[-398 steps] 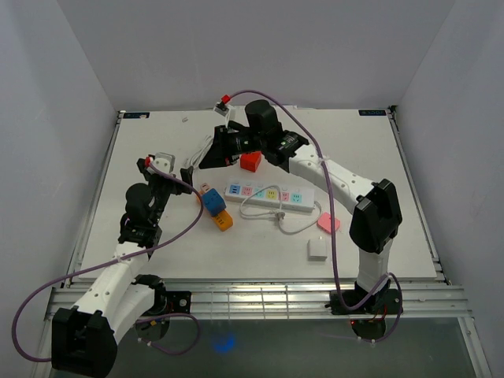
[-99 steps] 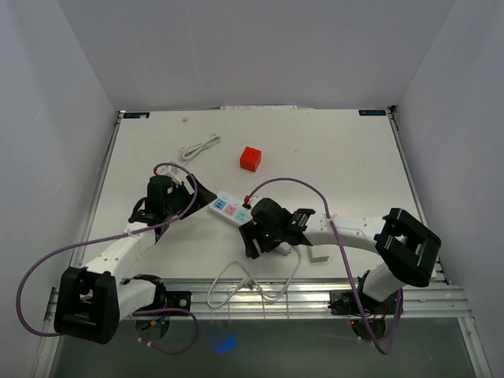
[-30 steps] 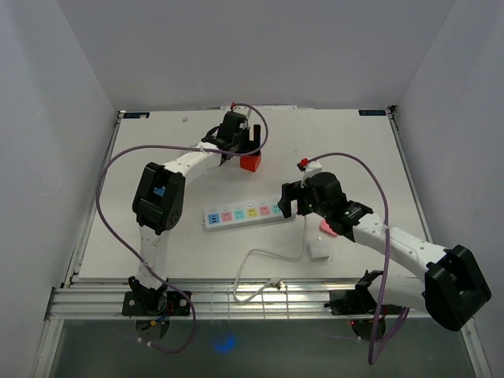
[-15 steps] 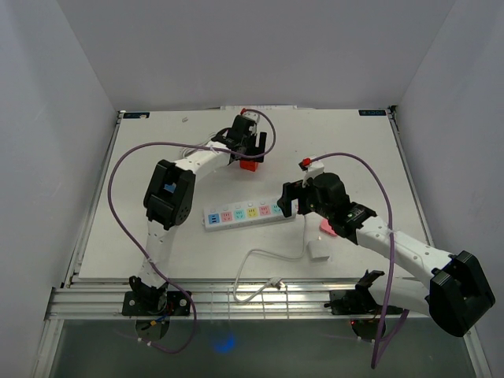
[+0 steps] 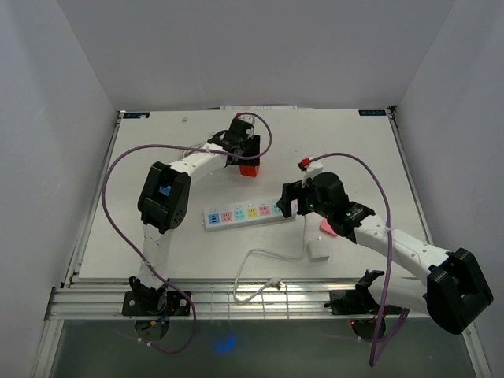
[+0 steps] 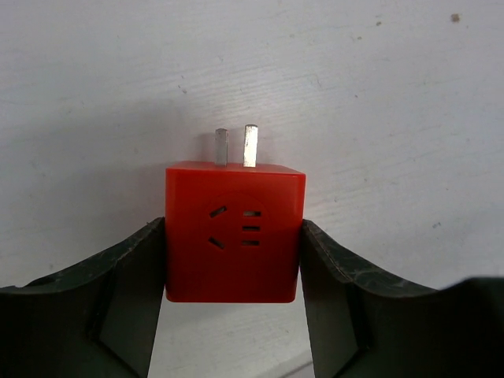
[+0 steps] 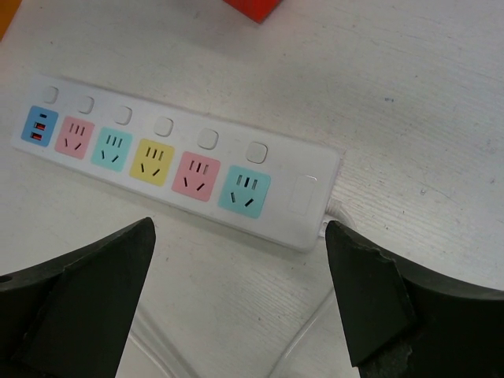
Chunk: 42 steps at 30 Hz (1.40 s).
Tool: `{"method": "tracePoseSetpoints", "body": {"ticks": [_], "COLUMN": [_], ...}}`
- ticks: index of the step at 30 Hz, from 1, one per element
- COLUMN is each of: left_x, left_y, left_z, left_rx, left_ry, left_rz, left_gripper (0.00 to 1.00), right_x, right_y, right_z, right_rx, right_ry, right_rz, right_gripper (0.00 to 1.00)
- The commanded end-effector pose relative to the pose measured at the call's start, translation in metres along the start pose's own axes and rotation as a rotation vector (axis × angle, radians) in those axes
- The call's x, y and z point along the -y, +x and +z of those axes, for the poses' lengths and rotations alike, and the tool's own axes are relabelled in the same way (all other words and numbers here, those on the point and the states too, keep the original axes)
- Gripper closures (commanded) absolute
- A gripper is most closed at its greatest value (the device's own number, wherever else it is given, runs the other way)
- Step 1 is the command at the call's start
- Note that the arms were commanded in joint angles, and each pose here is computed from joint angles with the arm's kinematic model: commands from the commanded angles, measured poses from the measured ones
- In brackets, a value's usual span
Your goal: Insert the plug
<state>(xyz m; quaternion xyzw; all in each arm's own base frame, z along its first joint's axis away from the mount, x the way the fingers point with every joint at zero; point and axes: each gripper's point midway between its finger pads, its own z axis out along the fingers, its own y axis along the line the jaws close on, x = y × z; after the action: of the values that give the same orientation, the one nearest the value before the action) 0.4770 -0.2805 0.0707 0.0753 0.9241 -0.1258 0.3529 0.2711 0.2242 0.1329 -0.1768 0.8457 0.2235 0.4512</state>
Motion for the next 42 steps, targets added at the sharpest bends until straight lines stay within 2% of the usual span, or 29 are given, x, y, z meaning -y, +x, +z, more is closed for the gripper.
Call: {"method": "tracePoseSetpoints", "body": {"ticks": [1, 3, 4, 6, 7, 9, 11, 13, 16, 17, 18, 20, 21, 24, 29, 34, 35, 42], "left_x": [0.028, 0.037, 0.046, 0.062, 0.070, 0.080, 0.088, 0.093, 0.094, 0.094, 0.091, 0.088, 0.084, 0.084, 0.093, 0.105, 0.102, 0.121], "left_y": [-0.025, -0.020, -0.025, -0.020, -0.030, -0.028, -0.038, -0.043, -0.046, -0.049, -0.049, -0.052, -0.042, -0.045, -0.042, -0.046, -0.054, -0.049], "left_z": [-0.049, -0.055, -0.069, -0.078, -0.097, -0.109, -0.125, -0.133, -0.140, -0.144, -0.142, -0.144, -0.140, -0.142, -0.150, -0.168, -0.172, -0.176], "left_rx": [0.044, 0.029, 0.037, 0.044, 0.079, 0.099, 0.128, 0.126, 0.126, 0.135, 0.145, 0.150, 0.119, 0.116, 0.087, 0.096, 0.148, 0.122], "left_ry": [0.121, 0.171, 0.218, 0.319, 0.378, 0.470, 0.533, 0.558, 0.552, 0.549, 0.511, 0.447, 0.378, 0.350, 0.373, 0.448, 0.453, 0.488], "left_rz": [-0.109, -0.223, -0.275, -0.402, -0.448, -0.564, -0.602, -0.626, -0.692, -0.718, -0.756, -0.871, -0.909, -0.982, -1.087, -1.152, -1.167, -1.179], "left_gripper": [0.53, 0.52, 0.47, 0.47, 0.47, 0.53, 0.61, 0.64, 0.68, 0.72, 0.82, 0.89, 0.94, 0.98, 0.97, 0.96, 0.96, 0.95], "right_x": [-0.008, -0.013, -0.015, -0.014, -0.015, -0.016, -0.018, -0.016, -0.014, -0.013, -0.012, -0.013, -0.011, -0.009, -0.004, -0.001, -0.002, -0.015], "right_y": [-0.016, -0.020, -0.021, -0.024, -0.026, -0.033, -0.040, -0.047, -0.056, -0.058, -0.059, -0.065, -0.067, -0.078, -0.092, -0.095, -0.096, -0.109], "right_z": [0.002, 0.002, 0.002, 0.003, 0.004, 0.005, 0.006, 0.006, 0.006, 0.006, 0.007, 0.007, 0.007, 0.005, 0.002, 0.008, 0.009, 0.019], "right_rx": [0.042, 0.042, 0.043, 0.058, 0.065, 0.096, 0.124, 0.163, 0.207, 0.218, 0.228, 0.252, 0.266, 0.326, 0.421, 0.443, 0.448, 0.473], "right_ry": [-0.043, -0.055, -0.056, -0.035, -0.030, -0.027, -0.034, -0.009, 0.011, 0.016, 0.023, 0.026, 0.040, 0.061, 0.079, 0.096, 0.092, 0.073], "right_rz": [0.005, 0.055, 0.079, 0.168, 0.196, 0.260, 0.282, 0.314, 0.345, 0.351, 0.354, 0.371, 0.376, 0.385, 0.383, 0.407, 0.415, 0.432], "right_gripper": [0.07, 0.07, 0.08, 0.09, 0.11, 0.13, 0.15, 0.16, 0.16, 0.17, 0.17, 0.18, 0.18, 0.17, 0.14, 0.13, 0.13, 0.12]}}
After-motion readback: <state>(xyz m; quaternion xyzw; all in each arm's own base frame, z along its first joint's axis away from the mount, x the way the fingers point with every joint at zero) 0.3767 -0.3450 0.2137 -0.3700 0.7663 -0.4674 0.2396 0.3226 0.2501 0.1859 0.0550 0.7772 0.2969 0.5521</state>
